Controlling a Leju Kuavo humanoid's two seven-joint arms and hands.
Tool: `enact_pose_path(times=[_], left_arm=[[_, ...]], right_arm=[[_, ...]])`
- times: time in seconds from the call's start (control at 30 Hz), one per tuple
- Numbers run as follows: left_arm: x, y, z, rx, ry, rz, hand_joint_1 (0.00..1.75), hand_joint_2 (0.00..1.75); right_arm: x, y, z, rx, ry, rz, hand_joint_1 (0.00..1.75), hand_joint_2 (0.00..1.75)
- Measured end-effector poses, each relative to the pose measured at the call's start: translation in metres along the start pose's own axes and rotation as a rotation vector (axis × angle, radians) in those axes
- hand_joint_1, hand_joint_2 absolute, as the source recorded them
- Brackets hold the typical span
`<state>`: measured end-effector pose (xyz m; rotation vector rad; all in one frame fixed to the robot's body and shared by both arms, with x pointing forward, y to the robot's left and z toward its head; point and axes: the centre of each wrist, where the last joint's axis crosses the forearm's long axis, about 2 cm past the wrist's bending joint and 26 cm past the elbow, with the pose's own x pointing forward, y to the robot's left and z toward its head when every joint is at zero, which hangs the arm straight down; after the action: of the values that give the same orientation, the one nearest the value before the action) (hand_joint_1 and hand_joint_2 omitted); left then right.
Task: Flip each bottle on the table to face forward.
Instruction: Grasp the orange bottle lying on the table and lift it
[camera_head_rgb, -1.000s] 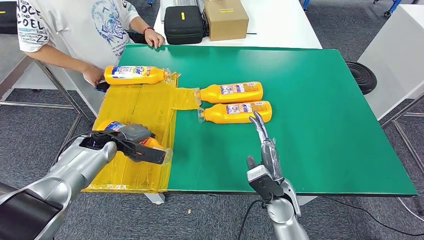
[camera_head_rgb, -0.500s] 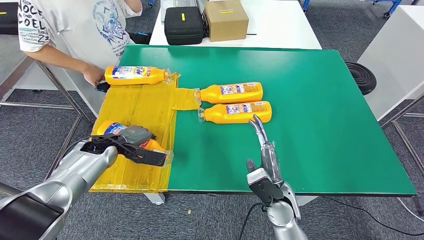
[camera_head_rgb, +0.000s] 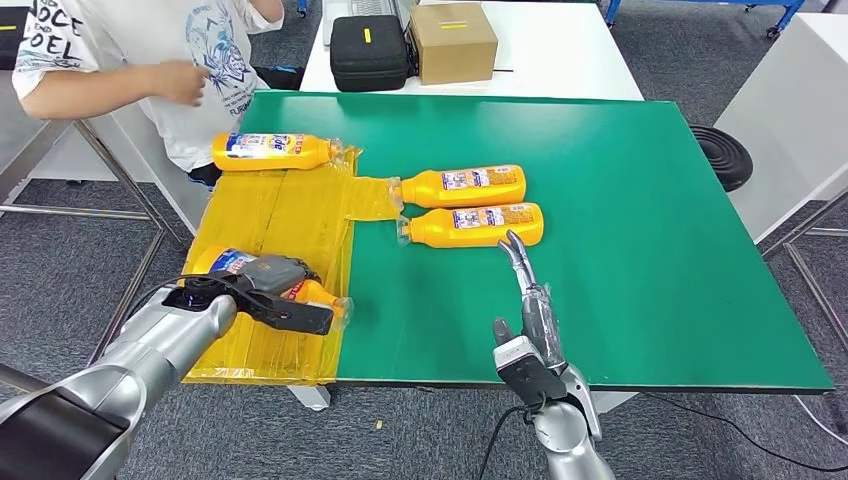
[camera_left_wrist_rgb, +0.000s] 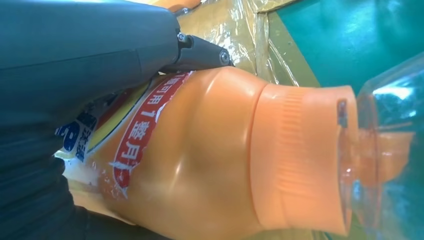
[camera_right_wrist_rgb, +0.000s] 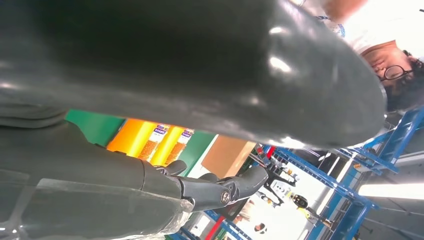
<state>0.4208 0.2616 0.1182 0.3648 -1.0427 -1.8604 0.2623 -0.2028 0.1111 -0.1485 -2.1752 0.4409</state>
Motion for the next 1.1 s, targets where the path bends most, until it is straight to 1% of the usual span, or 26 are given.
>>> enact_pose_path(times=[0.13,0.23,0.6,0.73,0.97,1.1], left_arm=[[0.0,-0.001,0.0,-0.003,0.001,0.002,0.07,1.75],[0.001,-0.003,-0.001,-0.008,0.005,0.007,0.0,1.75],[0.001,-0.002,-0.001,-0.007,0.007,0.016,0.0,1.75],[-0.001,-0.001,0.0,0.001,0.008,0.022,0.0,0.0],[-0.01,0.0,0.005,-0.013,0.018,0.018,0.0,0.0],[-0.015,0.004,0.009,-0.028,0.026,0.002,0.0,0.0]], right_arm=[[-0.001,0.0,0.0,0.001,0.003,0.0,0.0,0.0],[-0.001,0.0,0.0,0.002,0.005,0.0,0.0,0.0],[-0.003,0.001,0.0,0.004,0.011,-0.001,0.0,0.0],[-0.004,0.001,0.0,-0.001,0.01,0.002,0.0,0.0],[-0.005,0.0,0.001,-0.01,0.006,0.002,0.0,0.0],[-0.006,0.0,0.001,-0.016,0.006,0.001,0.0,0.0]])
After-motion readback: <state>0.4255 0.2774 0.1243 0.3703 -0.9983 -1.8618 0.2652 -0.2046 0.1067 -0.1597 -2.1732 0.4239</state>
